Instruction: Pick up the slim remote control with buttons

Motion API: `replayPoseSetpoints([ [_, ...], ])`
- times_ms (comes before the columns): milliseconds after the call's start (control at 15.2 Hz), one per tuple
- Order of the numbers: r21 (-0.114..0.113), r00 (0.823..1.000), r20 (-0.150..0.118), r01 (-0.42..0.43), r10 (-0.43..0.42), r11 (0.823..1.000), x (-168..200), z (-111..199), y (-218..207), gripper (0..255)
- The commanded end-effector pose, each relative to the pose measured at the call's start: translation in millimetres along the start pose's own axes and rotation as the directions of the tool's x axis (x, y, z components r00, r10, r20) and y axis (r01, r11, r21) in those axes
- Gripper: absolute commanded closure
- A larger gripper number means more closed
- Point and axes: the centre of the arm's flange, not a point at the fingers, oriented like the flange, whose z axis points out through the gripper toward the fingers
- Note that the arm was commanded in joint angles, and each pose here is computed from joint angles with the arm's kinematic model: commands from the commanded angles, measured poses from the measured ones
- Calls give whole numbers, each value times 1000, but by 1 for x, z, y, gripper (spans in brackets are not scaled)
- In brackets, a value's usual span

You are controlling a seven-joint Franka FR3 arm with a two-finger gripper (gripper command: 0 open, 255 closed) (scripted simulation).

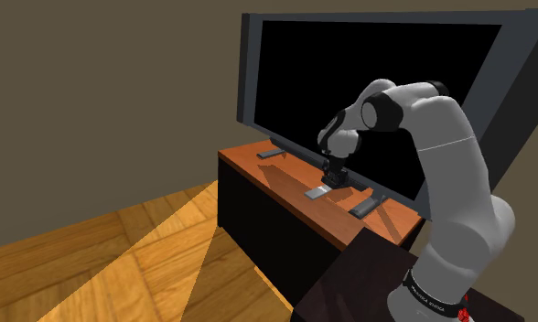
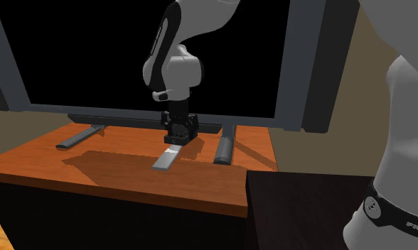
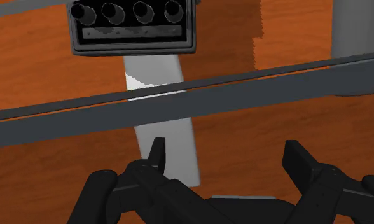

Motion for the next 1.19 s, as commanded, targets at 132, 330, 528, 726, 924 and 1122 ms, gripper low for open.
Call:
replayPoseSetpoints([
  [132, -1, 994, -6, 111, -111, 994, -4, 38, 42, 0],
  [330, -1, 988, -7, 155, -155, 988, -5, 57, 58, 0],
  [528, -1, 988, -7, 155, -155, 988, -5, 73, 59, 0],
  [726, -1, 988, -7, 155, -155, 988, -5, 89, 59, 0],
  [924, -1, 988, -8, 155, -155, 988, -4, 89, 60, 255],
  [1122, -1, 988, -8, 155, -155, 988, -3, 90, 59, 255],
])
